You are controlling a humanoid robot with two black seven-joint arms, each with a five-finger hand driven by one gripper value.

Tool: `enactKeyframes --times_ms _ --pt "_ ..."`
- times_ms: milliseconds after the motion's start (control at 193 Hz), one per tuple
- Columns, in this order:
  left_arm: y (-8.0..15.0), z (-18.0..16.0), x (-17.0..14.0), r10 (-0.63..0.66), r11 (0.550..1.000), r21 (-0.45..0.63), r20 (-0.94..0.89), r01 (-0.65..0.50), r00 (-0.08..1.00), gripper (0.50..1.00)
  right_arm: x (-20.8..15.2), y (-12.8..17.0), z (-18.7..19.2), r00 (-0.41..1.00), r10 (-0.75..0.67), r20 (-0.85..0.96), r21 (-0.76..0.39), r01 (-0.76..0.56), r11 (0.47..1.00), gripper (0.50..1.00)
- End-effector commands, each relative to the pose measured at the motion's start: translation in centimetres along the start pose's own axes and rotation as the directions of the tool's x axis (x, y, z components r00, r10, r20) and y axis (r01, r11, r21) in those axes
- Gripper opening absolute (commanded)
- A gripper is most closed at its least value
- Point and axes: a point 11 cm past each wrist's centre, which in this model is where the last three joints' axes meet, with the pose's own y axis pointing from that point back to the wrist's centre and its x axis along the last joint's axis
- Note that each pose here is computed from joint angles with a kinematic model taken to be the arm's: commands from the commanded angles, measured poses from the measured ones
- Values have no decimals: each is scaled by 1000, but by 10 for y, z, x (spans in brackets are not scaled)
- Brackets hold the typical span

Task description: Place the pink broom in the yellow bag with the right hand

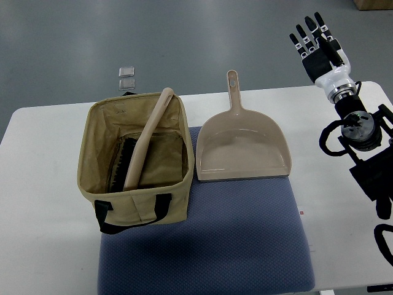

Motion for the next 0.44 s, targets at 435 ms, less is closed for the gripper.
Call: enactKeyframes --times_ms 435 --pt "0 0 0 1 1000 0 0 -1 1000 1000 9 5 5 999 28 36 10 -29 1000 928"
